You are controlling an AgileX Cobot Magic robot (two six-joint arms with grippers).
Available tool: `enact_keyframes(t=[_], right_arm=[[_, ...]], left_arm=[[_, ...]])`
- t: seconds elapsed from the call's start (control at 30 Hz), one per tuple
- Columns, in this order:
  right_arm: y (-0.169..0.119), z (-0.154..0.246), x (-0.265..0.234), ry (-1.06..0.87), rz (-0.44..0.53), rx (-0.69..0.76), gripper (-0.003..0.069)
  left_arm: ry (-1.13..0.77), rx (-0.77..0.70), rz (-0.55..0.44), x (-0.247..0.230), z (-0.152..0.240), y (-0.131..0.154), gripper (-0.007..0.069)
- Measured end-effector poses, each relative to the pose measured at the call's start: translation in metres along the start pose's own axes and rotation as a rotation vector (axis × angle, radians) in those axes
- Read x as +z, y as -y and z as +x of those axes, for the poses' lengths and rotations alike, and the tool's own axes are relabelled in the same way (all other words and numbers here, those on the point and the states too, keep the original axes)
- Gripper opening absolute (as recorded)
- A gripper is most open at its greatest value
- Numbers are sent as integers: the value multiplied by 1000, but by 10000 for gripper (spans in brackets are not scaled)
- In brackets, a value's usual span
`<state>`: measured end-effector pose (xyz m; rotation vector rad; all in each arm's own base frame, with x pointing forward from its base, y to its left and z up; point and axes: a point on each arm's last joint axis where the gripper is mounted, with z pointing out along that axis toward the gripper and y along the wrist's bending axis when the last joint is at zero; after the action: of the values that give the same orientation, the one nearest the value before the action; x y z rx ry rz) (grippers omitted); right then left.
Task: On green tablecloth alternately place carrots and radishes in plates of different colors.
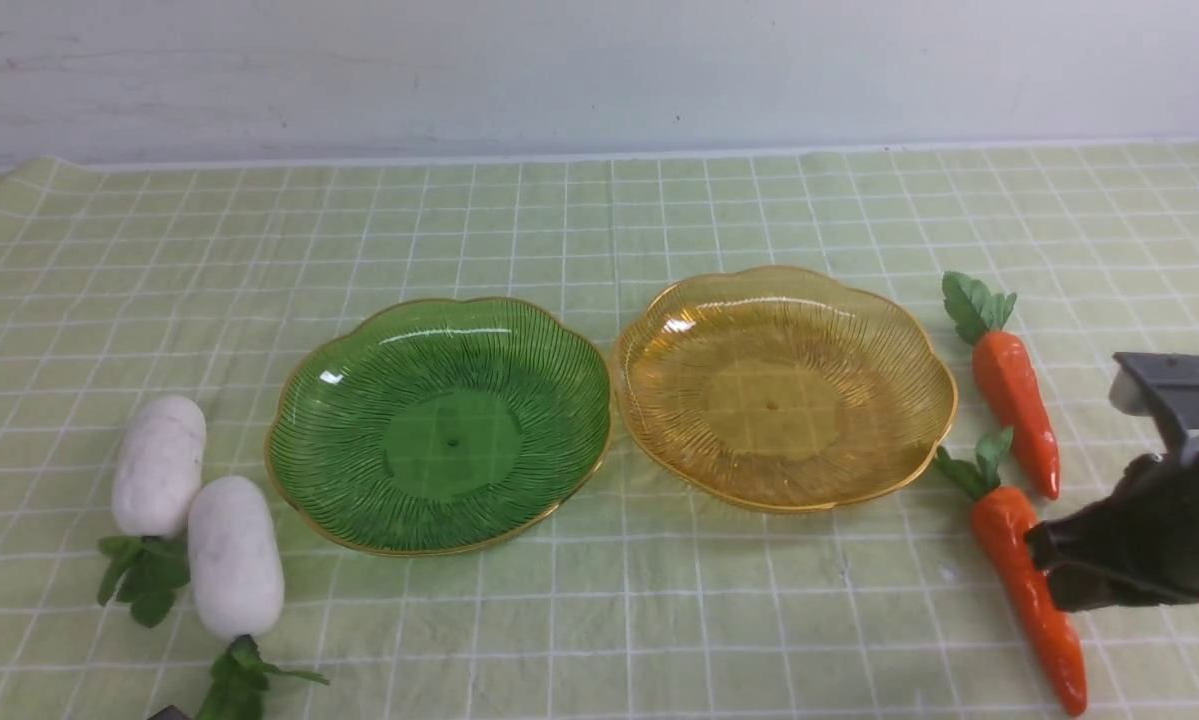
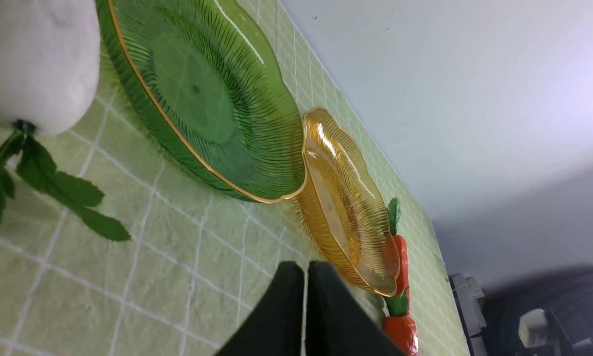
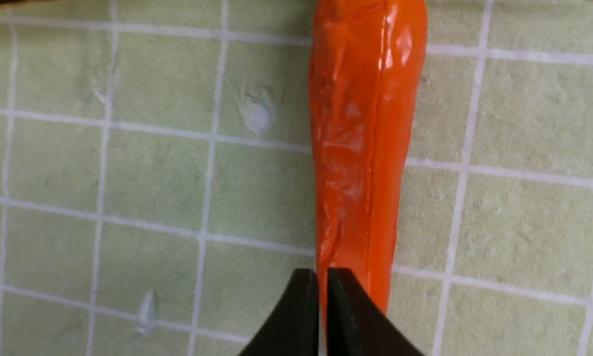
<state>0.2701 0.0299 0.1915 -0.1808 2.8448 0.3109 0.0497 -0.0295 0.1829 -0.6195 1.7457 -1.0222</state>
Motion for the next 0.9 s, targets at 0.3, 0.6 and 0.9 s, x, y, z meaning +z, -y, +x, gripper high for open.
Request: enact_keyframes(t=[0.3, 0.6, 0.9], right_arm=[[5, -13, 6, 25, 37, -42, 62], [10, -13, 25, -18, 36, -29, 223], [13, -12, 48, -86, 14, -12, 382]], left_arm=[[-10, 3, -2, 0, 1, 0, -8], [-15, 10, -3, 0, 1, 0, -8], [-16, 11, -4, 0, 1, 0, -8]])
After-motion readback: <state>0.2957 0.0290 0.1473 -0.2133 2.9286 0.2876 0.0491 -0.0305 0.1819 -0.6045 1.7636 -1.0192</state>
